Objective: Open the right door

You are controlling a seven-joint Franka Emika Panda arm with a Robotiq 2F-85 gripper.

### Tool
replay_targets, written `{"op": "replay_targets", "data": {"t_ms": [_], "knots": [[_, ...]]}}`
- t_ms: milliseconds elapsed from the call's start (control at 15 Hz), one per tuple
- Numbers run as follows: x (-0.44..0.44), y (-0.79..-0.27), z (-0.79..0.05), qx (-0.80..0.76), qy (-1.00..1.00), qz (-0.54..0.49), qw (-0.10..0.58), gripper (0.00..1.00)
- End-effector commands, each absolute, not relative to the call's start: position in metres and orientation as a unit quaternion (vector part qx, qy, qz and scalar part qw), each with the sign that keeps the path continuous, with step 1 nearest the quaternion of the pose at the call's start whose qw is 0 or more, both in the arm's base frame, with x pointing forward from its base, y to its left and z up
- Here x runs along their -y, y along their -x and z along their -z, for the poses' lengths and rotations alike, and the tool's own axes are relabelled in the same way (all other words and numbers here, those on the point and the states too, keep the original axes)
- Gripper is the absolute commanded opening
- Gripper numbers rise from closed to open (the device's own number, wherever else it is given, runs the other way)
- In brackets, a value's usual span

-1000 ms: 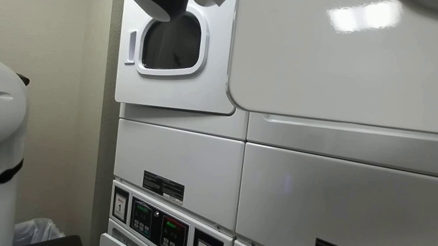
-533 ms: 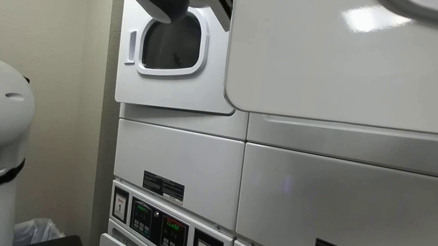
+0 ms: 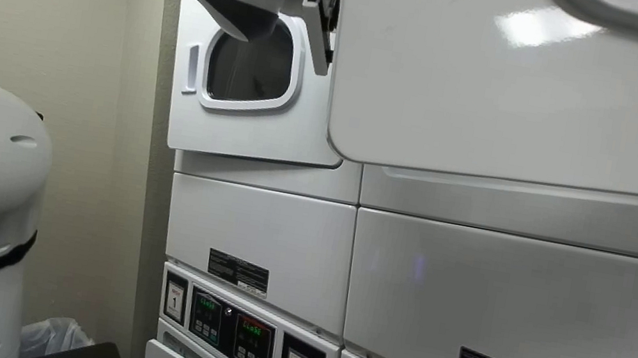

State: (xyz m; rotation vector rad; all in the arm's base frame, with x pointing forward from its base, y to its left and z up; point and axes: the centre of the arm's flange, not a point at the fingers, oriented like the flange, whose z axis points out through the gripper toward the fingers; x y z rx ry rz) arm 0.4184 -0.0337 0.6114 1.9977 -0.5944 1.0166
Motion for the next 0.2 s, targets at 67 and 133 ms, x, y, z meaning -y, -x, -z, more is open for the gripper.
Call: {"op": "replay_targets", "data": {"t_ms": [67, 133], "knots": [[0.0263, -0.427, -0.6161, 0.181, -0.838, -0.417, 0.303, 1.0], [0.0249, -0.4272, -0.6171, 0.173, -0.844, -0.418, 0.289, 1.0]]}}
